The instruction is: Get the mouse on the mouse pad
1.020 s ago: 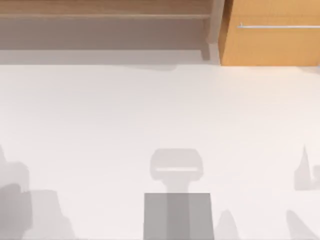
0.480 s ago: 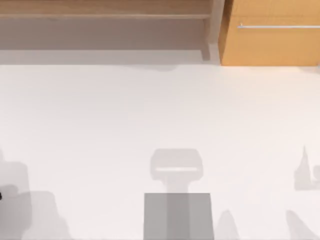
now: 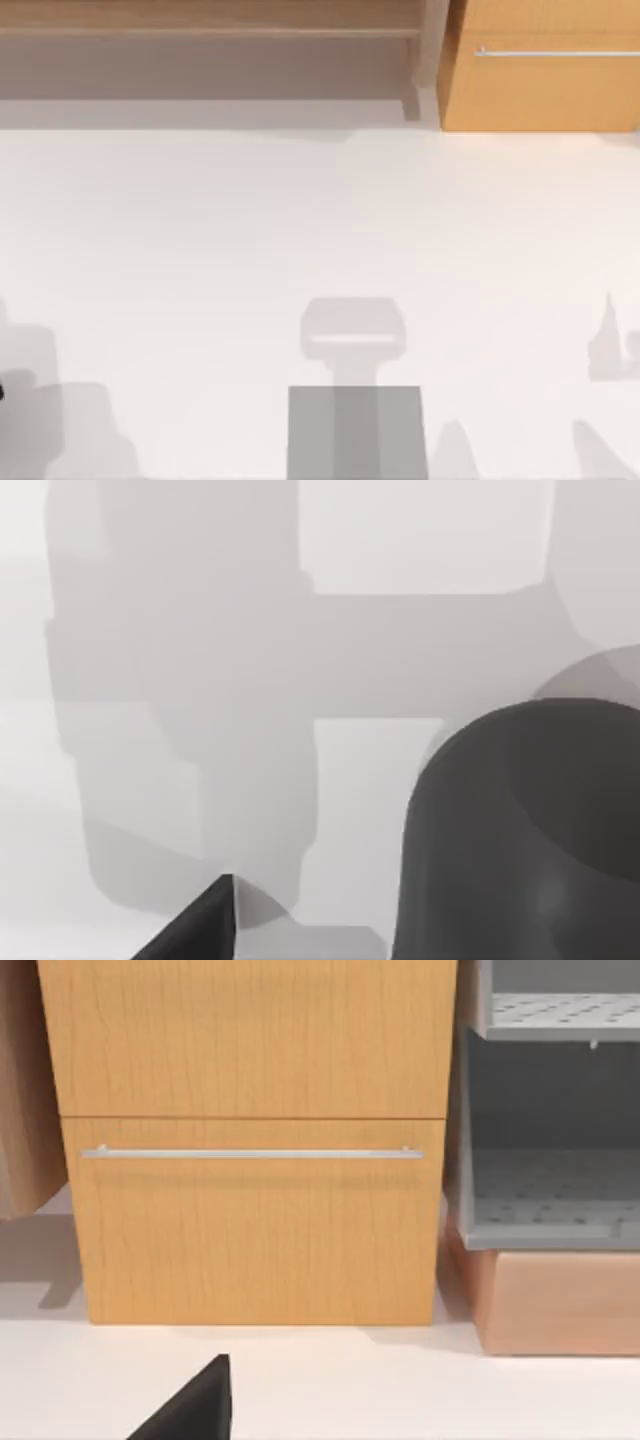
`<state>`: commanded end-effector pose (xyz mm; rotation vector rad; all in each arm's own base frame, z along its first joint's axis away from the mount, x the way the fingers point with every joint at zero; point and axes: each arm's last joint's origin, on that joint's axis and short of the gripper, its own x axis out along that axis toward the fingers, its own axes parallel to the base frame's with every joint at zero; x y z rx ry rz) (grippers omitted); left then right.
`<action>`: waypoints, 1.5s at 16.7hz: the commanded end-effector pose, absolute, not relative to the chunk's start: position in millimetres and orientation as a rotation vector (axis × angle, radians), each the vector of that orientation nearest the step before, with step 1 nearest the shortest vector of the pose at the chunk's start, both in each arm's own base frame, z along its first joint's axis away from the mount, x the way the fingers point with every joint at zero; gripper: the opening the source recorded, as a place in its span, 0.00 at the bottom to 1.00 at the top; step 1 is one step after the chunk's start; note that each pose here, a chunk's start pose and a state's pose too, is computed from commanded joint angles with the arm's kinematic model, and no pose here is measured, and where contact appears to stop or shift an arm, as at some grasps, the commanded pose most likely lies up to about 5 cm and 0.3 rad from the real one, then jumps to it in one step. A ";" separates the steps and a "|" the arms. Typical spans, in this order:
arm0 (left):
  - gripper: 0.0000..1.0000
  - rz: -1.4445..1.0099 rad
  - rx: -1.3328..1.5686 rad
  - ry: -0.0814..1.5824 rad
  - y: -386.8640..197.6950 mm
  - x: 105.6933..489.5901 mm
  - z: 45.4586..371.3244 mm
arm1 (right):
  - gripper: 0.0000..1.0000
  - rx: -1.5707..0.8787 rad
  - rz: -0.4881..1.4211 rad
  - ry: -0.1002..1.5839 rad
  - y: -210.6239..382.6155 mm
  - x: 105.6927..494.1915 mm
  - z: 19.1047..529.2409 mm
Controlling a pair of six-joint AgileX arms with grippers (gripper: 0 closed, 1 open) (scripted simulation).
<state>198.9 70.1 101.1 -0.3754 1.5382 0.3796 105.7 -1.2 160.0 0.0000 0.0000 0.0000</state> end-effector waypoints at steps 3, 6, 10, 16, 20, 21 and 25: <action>0.02 0.380 -0.375 1.538 70.1 198.9 101.1 | 1.00 0.000 0.000 0.000 -1.2 105.7 160.0; 0.00 0.380 -0.375 1.538 70.1 198.9 101.1 | 1.00 0.000 0.000 0.000 -1.2 105.7 160.0; 0.00 0.380 -0.375 1.538 70.1 198.9 101.1 | 1.00 0.000 0.000 0.000 -1.2 105.7 160.0; 0.00 0.387 -0.377 1.508 73.2 205.3 129.9 | 1.00 0.000 0.000 0.000 -1.2 105.7 160.0; 0.00 0.382 -0.377 1.542 72.9 205.9 168.5 | 1.00 0.000 0.000 0.000 -1.2 105.7 160.0; 0.00 0.381 -0.377 1.545 72.4 204.7 179.8 | 1.00 0.000 0.000 0.000 -1.2 105.7 160.0; 0.00 0.380 -0.372 1.517 70.6 200.7 212.5 | 1.00 0.000 0.000 0.000 -1.2 105.7 160.0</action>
